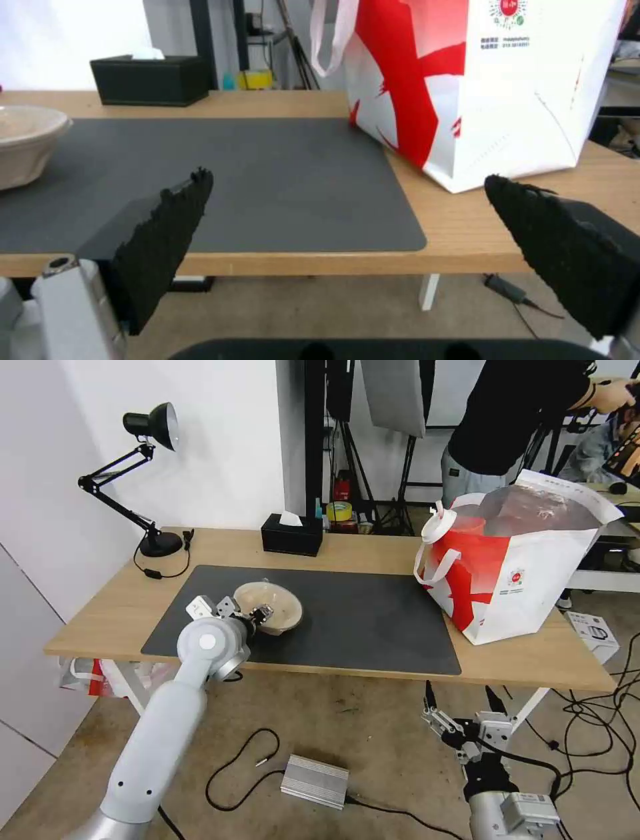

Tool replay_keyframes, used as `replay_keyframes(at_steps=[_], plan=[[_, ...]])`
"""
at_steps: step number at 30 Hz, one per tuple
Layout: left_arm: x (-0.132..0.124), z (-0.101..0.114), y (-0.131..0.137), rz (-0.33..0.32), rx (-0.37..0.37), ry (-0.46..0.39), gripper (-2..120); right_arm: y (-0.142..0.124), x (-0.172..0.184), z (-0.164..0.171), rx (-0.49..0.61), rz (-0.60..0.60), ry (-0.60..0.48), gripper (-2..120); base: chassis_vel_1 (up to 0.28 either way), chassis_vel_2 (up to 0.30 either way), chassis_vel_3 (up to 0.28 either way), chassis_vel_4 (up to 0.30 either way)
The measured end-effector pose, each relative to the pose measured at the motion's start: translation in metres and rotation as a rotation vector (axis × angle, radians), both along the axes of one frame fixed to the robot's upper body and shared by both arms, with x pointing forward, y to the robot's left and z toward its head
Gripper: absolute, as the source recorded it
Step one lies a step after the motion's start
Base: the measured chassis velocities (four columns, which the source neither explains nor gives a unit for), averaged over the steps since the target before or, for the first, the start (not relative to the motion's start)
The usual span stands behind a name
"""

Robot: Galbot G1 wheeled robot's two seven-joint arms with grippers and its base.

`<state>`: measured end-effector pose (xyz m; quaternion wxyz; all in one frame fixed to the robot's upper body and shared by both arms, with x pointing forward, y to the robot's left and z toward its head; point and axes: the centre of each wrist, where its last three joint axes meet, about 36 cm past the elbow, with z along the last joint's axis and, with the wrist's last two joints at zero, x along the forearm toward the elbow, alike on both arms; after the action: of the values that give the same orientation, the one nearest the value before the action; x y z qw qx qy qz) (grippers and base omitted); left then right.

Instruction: Pick up the trash from the table and place it into the takeout bag.

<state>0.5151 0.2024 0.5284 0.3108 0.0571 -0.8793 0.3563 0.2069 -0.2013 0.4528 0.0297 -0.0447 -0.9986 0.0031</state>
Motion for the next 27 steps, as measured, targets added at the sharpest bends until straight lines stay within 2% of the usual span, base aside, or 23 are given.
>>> replay_keyframes(at_steps=[2,5,6,10,11,13,27], plan=[[-0.0002,-0.0003,0.0006,0.001,0.001,0.0,42,0.0,0.0,0.0,0.0,0.0,0.0,100,0.0,0.0,0.0,0.0],[-0.0004,-0.0001,0.0033,0.005,0.005,-0.001,27,0.0,0.0,0.0,0.0,0.0,0.0,100,0.0,0.0,0.0,0.0],[-0.0004,-0.0001,0.0033,0.005,0.005,-0.001,27,0.0,0.0,0.0,0.0,0.0,0.0,100,0.0,0.0,0.0,0.0],[-0.0016,0.0014,0.0052,0.007,0.007,-0.007,9,0.0,0.0,0.0,0.0,0.0,0.0,100,0.0,0.0,0.0,0.0],[-0.0016,0.0014,0.0052,0.007,0.007,-0.007,9,0.0,0.0,0.0,0.0,0.0,0.0,100,0.0,0.0,0.0,0.0],[-0.0023,0.0015,0.0055,0.007,0.008,-0.007,1,0.0,0.0,0.0,0.0,0.0,0.0,100,0.0,0.0,0.0,0.0],[-0.0066,0.0074,0.006,-0.006,0.002,-0.037,0,0.0,0.0,0.0,0.0,0.0,0.0,100,0.0,0.0,0.0,0.0]])
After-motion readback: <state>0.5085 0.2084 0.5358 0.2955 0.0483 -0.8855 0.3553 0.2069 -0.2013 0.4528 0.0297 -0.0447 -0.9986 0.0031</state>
